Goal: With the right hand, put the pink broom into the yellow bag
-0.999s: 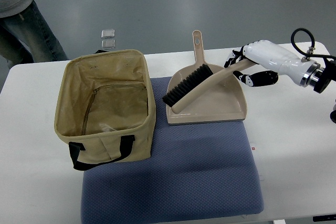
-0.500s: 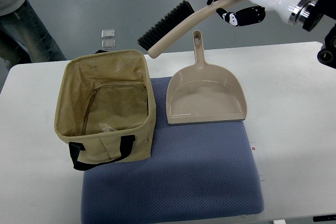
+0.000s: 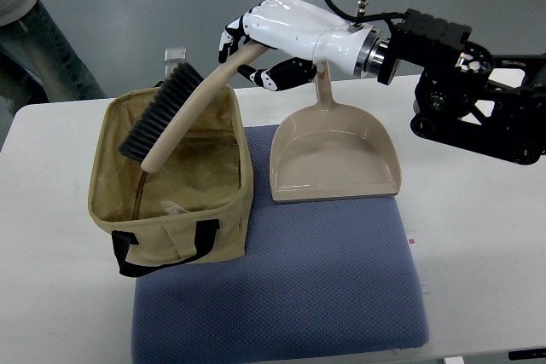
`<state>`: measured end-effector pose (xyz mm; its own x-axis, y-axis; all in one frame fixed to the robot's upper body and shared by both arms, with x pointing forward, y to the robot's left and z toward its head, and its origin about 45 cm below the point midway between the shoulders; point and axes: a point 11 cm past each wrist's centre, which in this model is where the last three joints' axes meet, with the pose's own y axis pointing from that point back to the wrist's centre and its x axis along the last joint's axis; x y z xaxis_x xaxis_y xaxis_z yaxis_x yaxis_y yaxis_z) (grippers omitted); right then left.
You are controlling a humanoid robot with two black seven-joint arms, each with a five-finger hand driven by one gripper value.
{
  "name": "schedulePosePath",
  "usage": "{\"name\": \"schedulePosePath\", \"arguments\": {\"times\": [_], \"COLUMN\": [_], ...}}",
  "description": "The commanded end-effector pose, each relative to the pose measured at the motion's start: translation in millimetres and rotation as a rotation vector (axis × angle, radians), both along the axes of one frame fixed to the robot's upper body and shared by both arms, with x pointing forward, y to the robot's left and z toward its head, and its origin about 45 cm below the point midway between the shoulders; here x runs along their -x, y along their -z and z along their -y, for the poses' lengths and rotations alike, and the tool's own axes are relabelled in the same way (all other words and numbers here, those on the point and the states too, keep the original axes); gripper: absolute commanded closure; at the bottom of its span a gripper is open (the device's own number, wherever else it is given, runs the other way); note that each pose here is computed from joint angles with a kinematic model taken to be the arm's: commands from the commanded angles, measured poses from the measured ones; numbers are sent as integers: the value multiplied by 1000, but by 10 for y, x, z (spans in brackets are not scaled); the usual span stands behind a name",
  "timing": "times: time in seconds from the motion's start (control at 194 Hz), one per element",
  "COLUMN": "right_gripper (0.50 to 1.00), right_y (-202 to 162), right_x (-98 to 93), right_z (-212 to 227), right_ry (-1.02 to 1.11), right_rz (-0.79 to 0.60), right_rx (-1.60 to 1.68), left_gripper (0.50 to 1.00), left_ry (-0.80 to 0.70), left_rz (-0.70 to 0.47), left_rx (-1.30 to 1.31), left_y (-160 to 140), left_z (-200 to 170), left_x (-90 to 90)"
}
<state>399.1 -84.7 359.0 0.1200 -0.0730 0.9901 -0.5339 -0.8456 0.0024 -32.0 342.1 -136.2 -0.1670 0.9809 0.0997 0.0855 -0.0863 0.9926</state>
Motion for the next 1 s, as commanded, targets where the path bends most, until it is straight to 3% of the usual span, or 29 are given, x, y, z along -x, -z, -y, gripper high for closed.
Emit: {"name": "schedulePosePath", "arguments": {"times": [0.0, 0.175, 0.361, 0.67, 0.799, 0.994], "right_gripper": [900, 744, 638, 621, 621, 621], "right_y": [119, 228, 214, 144, 181, 308], "right_x": [22, -9, -36, -152, -270, -512], "right_z": [-82, -41, -22, 196, 499, 1115], "right_ry": [-16, 3, 13, 94, 197, 365], "right_rz": [6, -14, -14, -58, -175, -538], "right_rx": [19, 23, 15, -79, -197, -500], "left_gripper": [500, 500, 500, 500, 500, 500], "left_ry": [0, 0, 0, 0, 0, 0], "left_rz": [0, 0, 0, 0, 0, 0], "left_rx": [0, 0, 0, 0, 0, 0], "left_y": [0, 0, 0, 0, 0, 0], "left_z": [-1, -1, -1, -1, -1, -1], "left_x": [0, 0, 0, 0, 0, 0]}}
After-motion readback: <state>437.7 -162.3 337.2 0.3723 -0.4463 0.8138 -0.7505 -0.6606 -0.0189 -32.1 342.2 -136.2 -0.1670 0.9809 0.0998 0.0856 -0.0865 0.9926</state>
